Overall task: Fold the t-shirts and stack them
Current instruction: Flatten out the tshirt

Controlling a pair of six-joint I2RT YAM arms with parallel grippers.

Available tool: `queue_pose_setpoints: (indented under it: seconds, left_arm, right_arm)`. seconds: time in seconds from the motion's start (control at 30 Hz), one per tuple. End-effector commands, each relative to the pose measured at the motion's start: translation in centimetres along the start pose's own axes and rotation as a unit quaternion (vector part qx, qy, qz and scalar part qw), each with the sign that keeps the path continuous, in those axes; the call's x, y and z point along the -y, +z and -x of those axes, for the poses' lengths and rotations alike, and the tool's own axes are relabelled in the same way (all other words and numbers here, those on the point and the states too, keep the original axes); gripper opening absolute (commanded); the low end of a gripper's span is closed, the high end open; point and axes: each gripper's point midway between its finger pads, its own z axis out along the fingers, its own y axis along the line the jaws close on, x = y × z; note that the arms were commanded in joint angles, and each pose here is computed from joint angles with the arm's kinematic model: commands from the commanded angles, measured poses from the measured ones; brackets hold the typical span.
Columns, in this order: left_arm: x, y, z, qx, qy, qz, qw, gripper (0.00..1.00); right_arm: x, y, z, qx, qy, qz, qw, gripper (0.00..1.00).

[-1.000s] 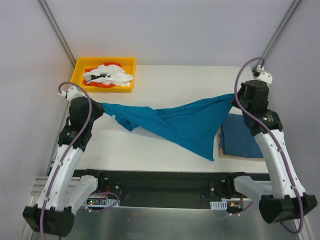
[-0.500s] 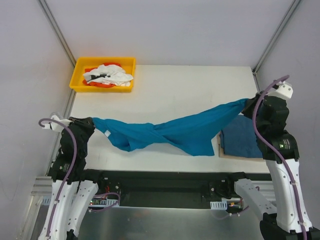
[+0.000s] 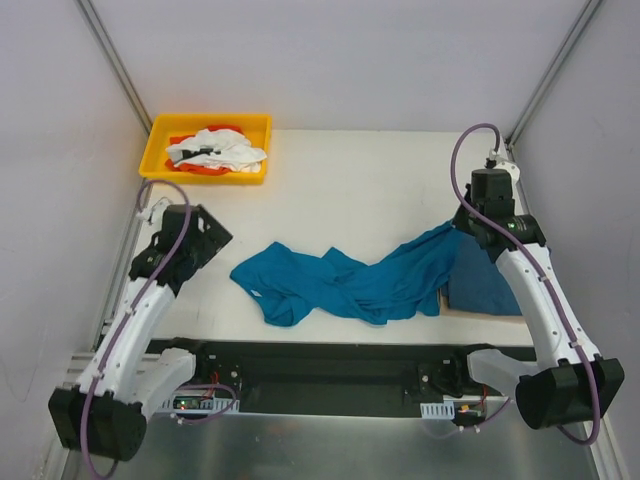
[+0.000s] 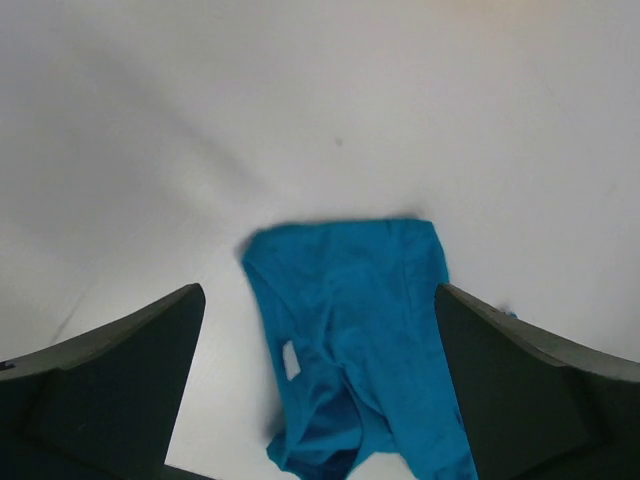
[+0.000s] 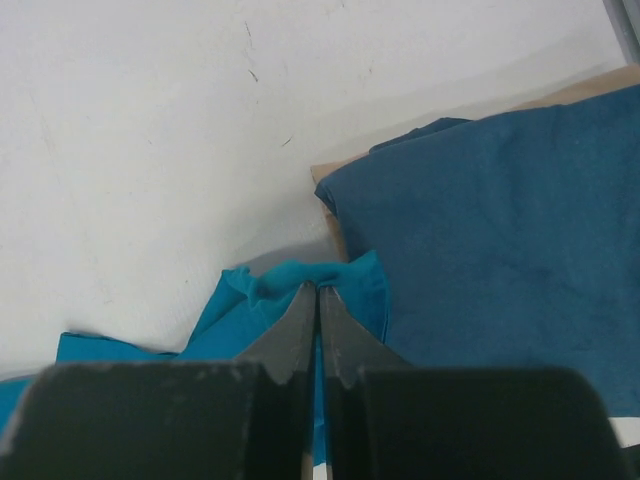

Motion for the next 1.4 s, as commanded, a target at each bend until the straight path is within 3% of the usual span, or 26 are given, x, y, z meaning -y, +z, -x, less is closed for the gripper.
queue_pose_setpoints:
  seconds: [0.0,0.03,0.1,0.13,0.17,0.23,0.3,0.37,0.57,0.93,1.07,1.27,1.37]
  left_arm:
    - [8.9,1.1,-3.7,-0.099,0.129,-0.108,0.981,0.99]
    - [12.4,-0.1,-4.8,-0.103,0.170,-0.145,0.969,0.99]
    - [14.7,1.6,-8.3,-0.161,0.233,-0.154,0.947,0.97]
    - [17.5,0.5,-9.3,-0.189,0.244,-0.196,0.931,0.94]
    - [18.7,0.1,-11.5,-0.217,0.268,-0.213,0.914,0.85]
    - [20.7,0.8,-15.2,-0.267,0.308,-0.231,0.883,0.79]
    - [20.9,1.5,-19.3,-0.312,0.344,-0.232,0.855,0.70]
    - [21.1,1.0,-21.3,-0.337,0.365,-0.239,0.834,0.68]
    - [20.0,0.6,-25.1,-0.365,0.416,-0.233,0.799,0.61]
    - [16.1,2.9,-24.6,-0.321,0.471,-0.130,0.811,0.53]
    - [16.5,3.1,-25.1,-0.321,0.472,-0.130,0.811,0.41]
    - [17.0,3.4,-25.5,-0.322,0.475,-0.133,0.808,0.35]
    - [17.0,3.4,-25.7,-0.325,0.476,-0.133,0.806,0.20]
  right_arm:
    - [-0.2,-0.5,0.9,0.020,0.014,0.012,1.000,0.01]
    - [-0.1,-0.4,0.6,0.017,0.012,0.010,1.000,0.01]
    - [0.2,-0.1,-0.1,0.008,0.010,0.005,1.000,0.01]
    - [0.3,-0.1,-0.3,0.007,0.008,0.003,1.000,0.01]
    - [0.4,-0.1,-0.5,0.005,0.007,0.000,1.000,0.01]
    - [0.8,0.1,-0.9,0.002,0.004,-0.007,1.000,0.01]
    - [1.1,0.1,-1.1,0.001,0.000,-0.015,1.000,0.01]
    - [1.4,0.1,-1.1,0.001,-0.002,-0.021,1.000,0.01]
    - [1.5,0.2,-1.4,0.000,-0.005,-0.022,1.000,0.01]
    - [1.4,0.2,-1.5,-0.005,-0.006,-0.018,1.000,0.01]
    - [1.4,0.1,-1.6,-0.005,-0.007,-0.017,1.000,0.01]
    - [1.5,0.1,-1.6,-0.005,-0.007,-0.021,1.000,0.01]
    - [1.7,0.0,-1.5,-0.002,-0.008,-0.024,1.000,0.01]
